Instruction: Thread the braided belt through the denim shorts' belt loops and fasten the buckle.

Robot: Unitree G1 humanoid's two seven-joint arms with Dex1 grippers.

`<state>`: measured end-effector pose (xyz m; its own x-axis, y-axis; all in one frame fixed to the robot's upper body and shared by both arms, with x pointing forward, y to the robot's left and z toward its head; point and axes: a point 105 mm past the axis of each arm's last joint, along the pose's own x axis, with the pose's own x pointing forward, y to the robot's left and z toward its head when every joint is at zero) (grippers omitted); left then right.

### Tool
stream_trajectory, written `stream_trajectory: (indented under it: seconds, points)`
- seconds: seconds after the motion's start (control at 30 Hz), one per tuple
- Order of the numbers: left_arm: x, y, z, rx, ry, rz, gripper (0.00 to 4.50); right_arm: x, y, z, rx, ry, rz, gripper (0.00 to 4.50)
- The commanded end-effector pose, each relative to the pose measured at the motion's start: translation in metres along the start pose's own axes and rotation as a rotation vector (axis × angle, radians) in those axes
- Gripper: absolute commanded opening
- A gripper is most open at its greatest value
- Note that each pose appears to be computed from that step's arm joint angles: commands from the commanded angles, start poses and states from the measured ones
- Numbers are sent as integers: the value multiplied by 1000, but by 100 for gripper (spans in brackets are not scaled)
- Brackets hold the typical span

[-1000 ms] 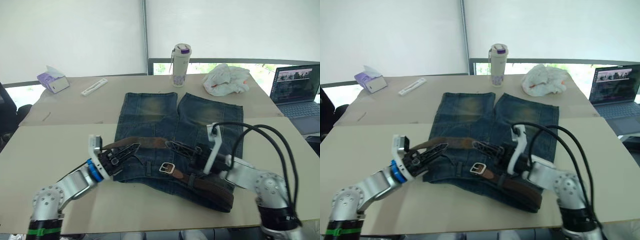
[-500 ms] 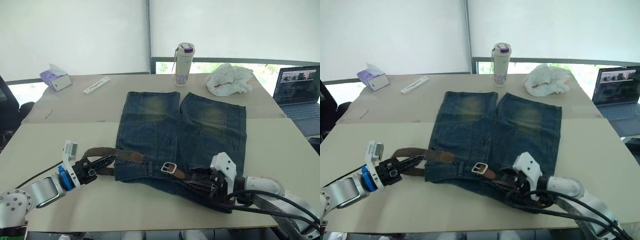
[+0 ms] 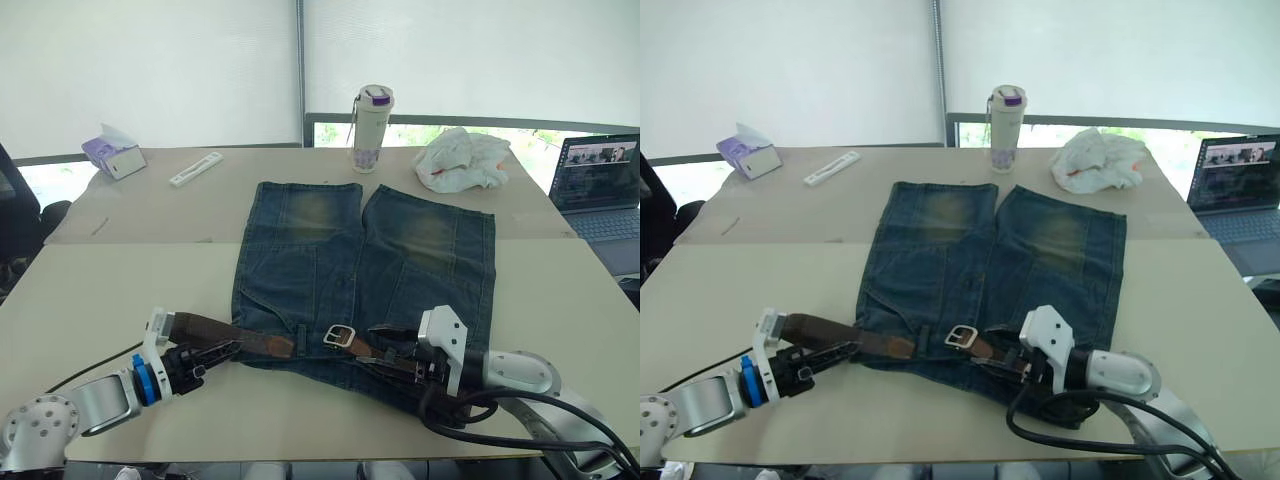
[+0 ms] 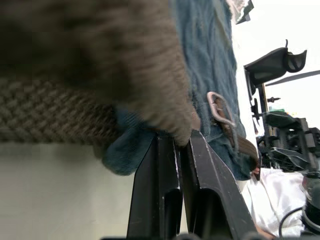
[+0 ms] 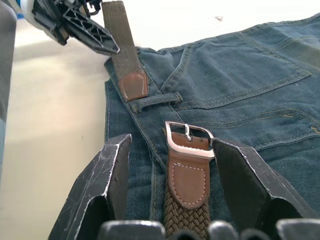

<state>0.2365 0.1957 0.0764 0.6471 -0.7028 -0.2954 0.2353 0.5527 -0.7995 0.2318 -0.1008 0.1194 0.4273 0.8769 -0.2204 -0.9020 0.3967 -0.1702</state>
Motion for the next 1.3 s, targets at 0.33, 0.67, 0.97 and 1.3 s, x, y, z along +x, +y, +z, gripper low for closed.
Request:
stream_trajectory:
  seconds: [0.33,0.67,0.97,1.3]
  points:
    - [20,-12,8,-37,-138,73,0,-1,-2,14,-15,-58,-18,286]
    - [5,-46,17,50,-117,72,0,1,0,7,5,-71,-23,286]
    - [6,-53,18,51,-116,132,0,4,2,3,23,-92,-23,286]
    - [8,-59,3,20,-53,159,0,1,2,-1,29,-91,-34,286]
